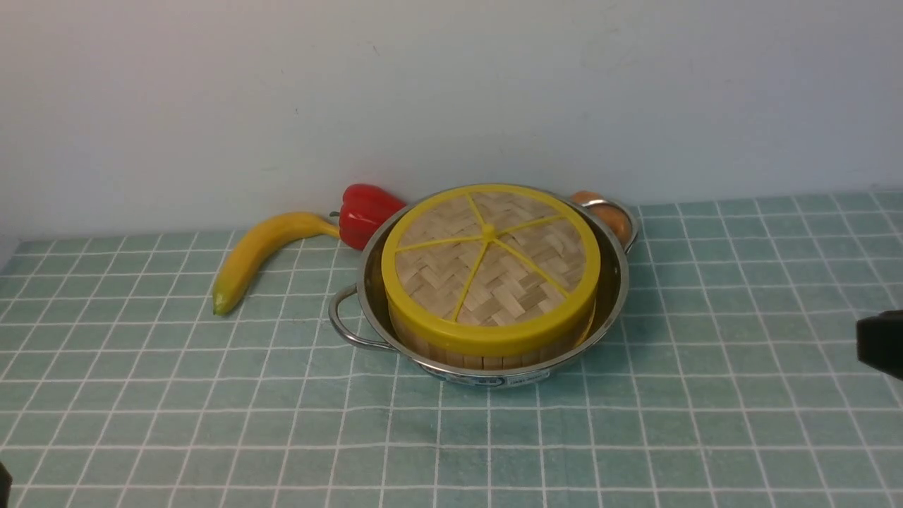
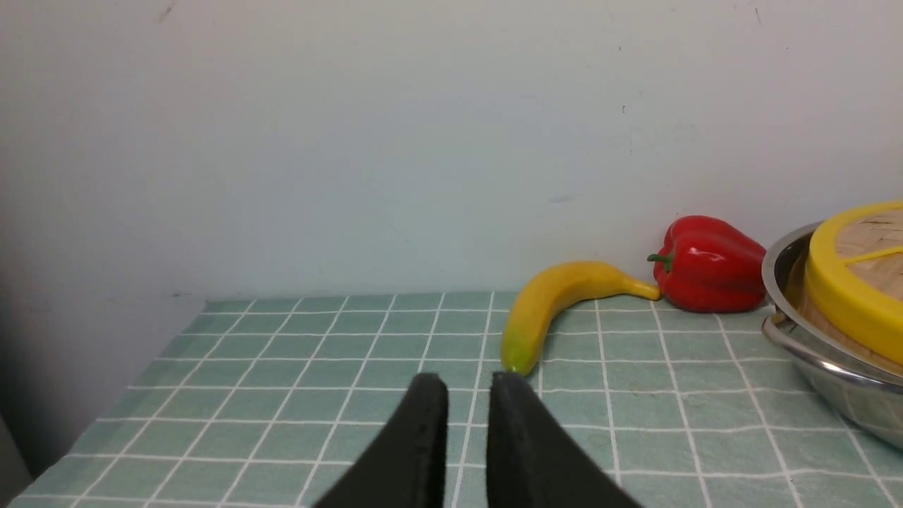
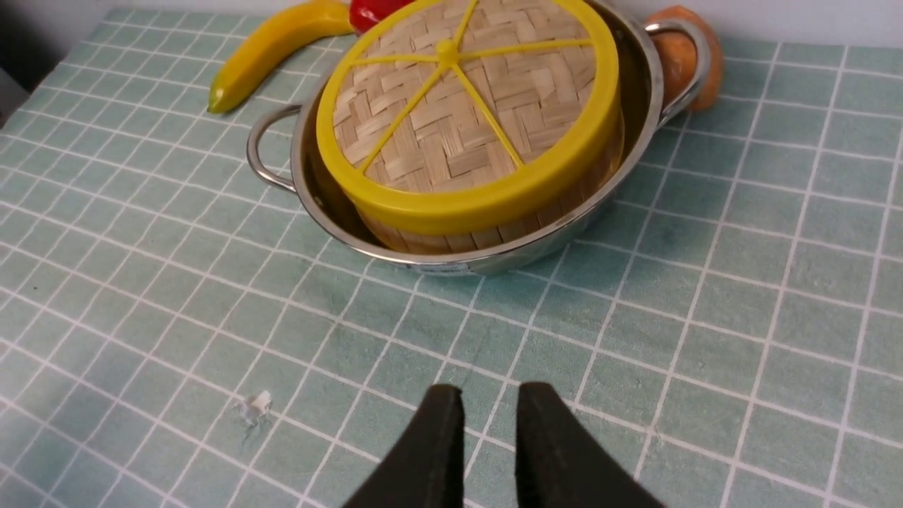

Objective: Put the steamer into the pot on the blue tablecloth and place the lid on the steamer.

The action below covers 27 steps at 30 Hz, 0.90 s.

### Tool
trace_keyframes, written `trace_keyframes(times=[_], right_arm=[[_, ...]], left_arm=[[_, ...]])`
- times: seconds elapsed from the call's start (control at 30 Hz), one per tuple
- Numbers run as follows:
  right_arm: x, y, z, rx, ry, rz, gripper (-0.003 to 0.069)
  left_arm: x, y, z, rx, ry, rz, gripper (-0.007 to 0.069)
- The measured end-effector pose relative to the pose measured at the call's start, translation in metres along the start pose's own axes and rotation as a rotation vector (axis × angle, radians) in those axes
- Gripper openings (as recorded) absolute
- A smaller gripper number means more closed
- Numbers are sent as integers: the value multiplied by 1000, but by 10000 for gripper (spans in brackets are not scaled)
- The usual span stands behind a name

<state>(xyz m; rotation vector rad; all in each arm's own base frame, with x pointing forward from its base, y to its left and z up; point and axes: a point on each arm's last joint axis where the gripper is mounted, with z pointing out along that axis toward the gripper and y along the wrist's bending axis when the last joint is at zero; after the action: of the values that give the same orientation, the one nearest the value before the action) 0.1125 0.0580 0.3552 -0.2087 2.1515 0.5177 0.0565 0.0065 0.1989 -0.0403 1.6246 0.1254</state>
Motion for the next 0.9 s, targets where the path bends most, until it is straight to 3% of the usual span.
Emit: trace_keyframes(times=[0.23,0.43,0.73,0.9], right_arm=[[8,-27,-17,185,-210,4,158],[66,-56,-5,323,-372,49,173],[149,-78,17,379,-518,45,193],[159,-79,18,374,-561,34,211]], left_arm=[[0,0,0,0,0,0,107],[0,0,0,0,0,1,118],[0,0,0,0,0,0,134],[0,0,0,0,0,0,138]])
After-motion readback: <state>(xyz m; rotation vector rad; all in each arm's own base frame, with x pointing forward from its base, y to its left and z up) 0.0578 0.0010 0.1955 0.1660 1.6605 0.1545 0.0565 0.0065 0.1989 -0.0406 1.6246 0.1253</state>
